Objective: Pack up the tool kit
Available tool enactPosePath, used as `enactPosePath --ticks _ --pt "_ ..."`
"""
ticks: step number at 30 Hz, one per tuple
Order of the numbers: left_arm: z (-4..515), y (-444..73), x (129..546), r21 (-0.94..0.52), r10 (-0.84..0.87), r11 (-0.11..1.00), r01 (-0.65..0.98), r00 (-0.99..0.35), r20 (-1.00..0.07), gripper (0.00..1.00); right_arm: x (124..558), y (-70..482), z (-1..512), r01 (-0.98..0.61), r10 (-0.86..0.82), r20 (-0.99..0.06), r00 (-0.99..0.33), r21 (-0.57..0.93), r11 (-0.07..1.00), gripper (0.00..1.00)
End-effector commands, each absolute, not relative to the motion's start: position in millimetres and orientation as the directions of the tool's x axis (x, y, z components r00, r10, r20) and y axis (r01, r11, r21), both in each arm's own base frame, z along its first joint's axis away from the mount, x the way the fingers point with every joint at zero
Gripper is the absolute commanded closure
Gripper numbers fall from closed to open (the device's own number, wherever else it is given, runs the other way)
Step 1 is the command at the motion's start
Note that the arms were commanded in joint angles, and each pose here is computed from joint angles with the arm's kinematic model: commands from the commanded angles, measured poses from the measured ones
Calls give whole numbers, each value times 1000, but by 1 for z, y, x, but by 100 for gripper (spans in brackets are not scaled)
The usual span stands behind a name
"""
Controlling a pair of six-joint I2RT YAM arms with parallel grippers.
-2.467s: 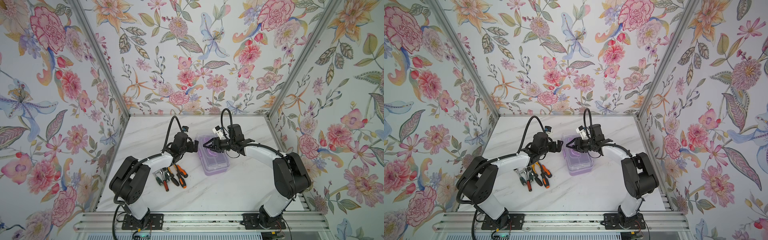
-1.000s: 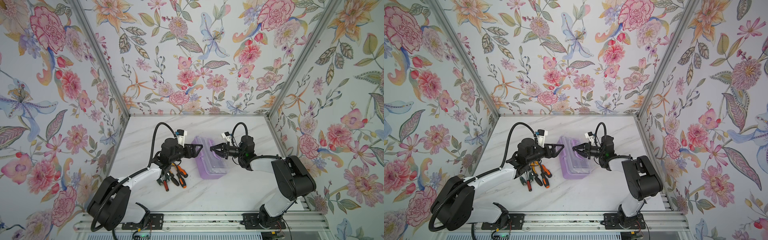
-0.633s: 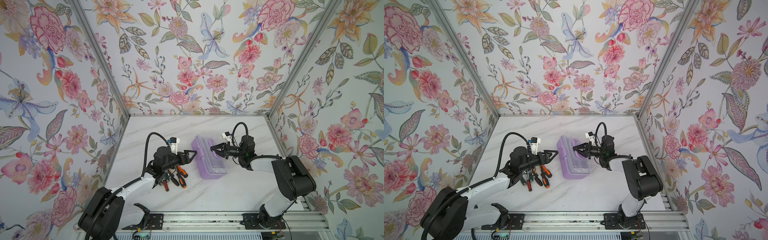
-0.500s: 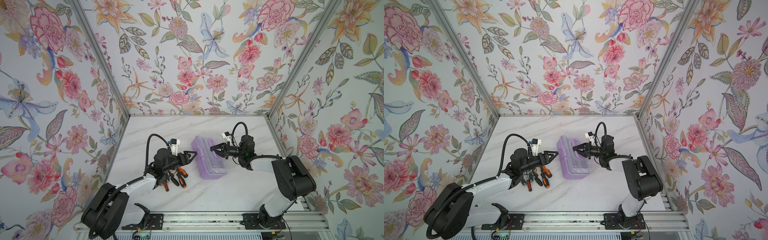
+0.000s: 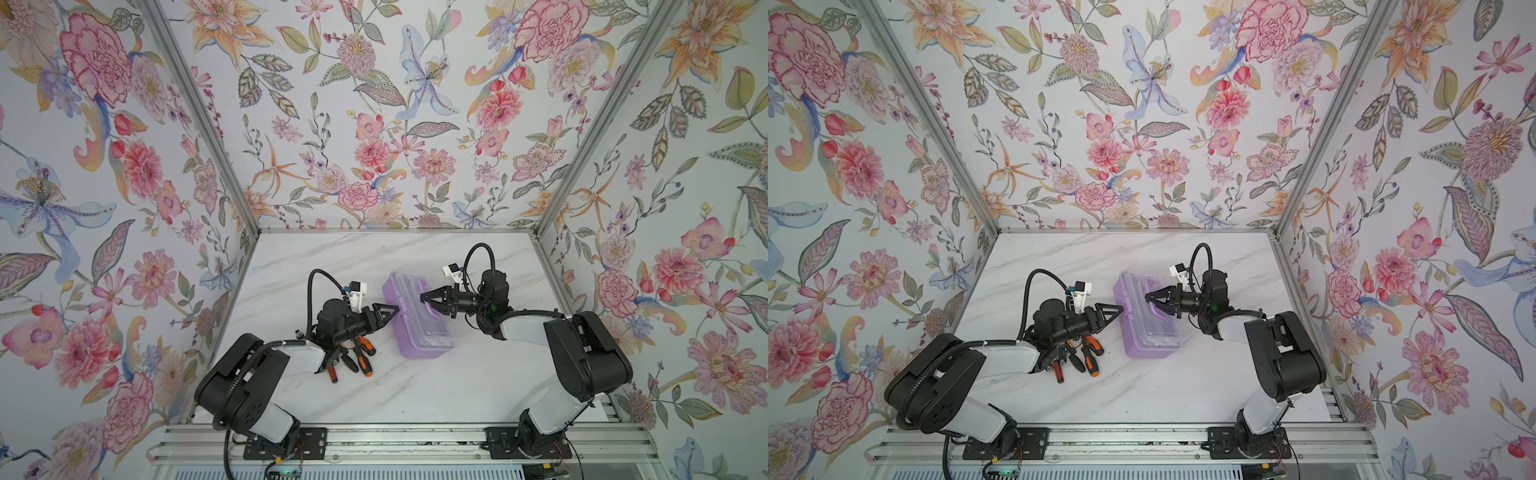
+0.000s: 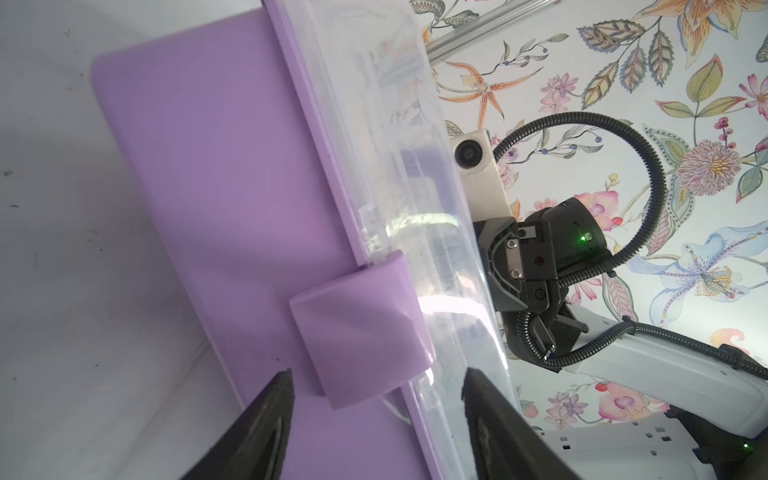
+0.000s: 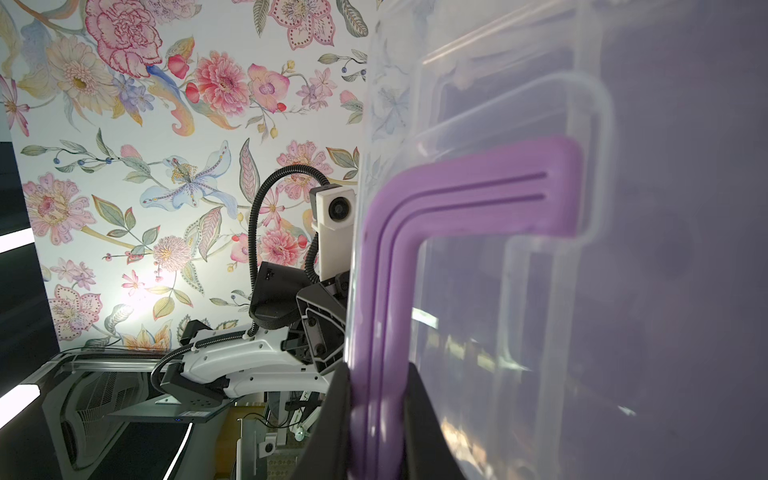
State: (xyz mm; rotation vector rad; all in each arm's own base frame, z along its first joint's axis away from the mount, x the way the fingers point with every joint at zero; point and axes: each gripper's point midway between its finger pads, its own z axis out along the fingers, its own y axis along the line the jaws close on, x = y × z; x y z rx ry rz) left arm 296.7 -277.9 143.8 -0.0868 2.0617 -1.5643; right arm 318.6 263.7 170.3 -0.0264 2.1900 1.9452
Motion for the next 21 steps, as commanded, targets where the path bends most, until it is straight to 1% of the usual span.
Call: enactPosePath --ticks 1,4,7,10,12,14,17,21 --pt "150 -285 294 -915 -363 268 301 -848 -385 32 313 259 124 -99 133 -131 -982 970 223 100" --pt "154 -290 297 -922 -371 236 308 -848 -378 32 313 259 122 -96 131 -128 -983 970 224 100" --pt "161 -294 298 -934 -380 174 311 -854 -356 33 313 259 121 -99 137 -132 -982 970 223 100" --pt "175 -295 295 -945 -397 69 320 -860 -320 34 313 258 119 -95 143 -130 -981 969 226 100" --pt "196 -293 293 -939 -415 -25 344 -858 -303 34 313 257 116 -90 149 -128 -981 968 236 100" --pt "217 -290 292 -925 -419 -101 366 -859 -294 35 313 255 110 -82 157 -126 -980 962 262 100" --pt "244 -285 294 -903 -426 -147 404 -850 -311 35 313 253 104 -77 158 -131 -979 948 309 100" --pt "293 -273 295 -857 -441 -217 468 -830 -342 35 316 249 92 -72 155 -150 -976 904 420 100"
